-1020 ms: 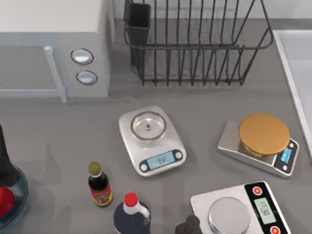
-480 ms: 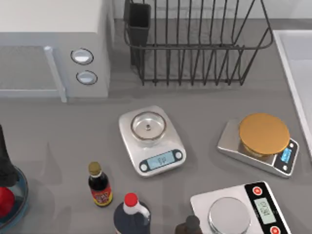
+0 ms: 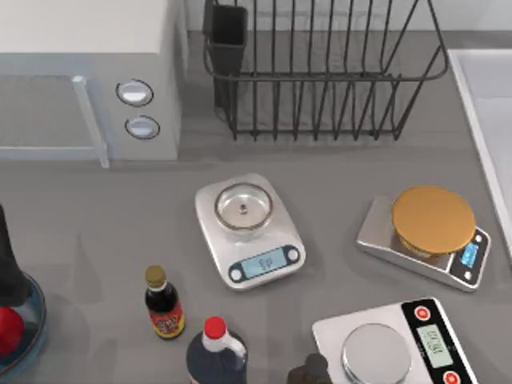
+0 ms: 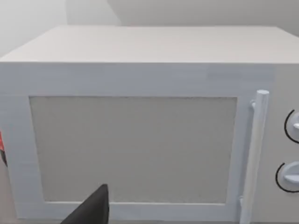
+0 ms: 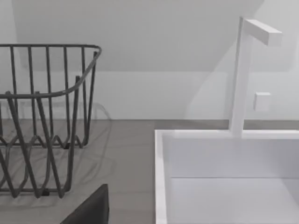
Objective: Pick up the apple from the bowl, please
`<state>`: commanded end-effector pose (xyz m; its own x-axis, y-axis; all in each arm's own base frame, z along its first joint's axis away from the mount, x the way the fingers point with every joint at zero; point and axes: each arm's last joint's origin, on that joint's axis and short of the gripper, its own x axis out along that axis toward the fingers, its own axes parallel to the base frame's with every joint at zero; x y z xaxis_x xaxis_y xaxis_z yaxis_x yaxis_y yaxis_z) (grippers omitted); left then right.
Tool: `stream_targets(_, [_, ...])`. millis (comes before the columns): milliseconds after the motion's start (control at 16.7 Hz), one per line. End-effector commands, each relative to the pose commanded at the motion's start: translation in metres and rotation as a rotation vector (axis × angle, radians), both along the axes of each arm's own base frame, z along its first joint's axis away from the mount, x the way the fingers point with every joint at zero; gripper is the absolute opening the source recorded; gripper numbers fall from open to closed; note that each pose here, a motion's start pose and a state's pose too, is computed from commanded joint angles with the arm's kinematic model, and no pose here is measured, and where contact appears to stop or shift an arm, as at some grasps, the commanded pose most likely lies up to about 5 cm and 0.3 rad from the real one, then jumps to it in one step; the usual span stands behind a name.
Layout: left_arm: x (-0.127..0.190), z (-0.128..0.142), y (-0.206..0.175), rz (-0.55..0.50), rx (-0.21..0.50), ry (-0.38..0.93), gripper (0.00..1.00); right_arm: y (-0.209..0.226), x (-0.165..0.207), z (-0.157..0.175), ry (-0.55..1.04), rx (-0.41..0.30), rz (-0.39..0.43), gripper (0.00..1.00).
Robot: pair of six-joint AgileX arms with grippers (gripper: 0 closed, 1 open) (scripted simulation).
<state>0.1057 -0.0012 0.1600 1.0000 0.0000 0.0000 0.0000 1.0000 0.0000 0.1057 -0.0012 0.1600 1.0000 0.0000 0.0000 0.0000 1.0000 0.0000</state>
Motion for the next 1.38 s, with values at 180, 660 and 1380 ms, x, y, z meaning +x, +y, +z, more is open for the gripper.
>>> stream_targets(180, [0.0, 0.002, 0.0, 0.002, 0.002, 0.014, 1.0, 0.0, 0.0, 0.0, 0.0, 0.0, 0.0, 1.0])
stream_targets(660, [0.021, 0.034, 0.007, 0.036, 0.045, 0.54, 1.0, 0.0, 0.0, 0.0, 0.0, 0.0, 0.0, 1.0])
stream_targets(1380, [0.109, 0.04, 0.033, -0.011, 0.019, 1.537, 1.0, 0.0, 0.0, 0.0, 0.0, 0.0, 0.0, 1.0])
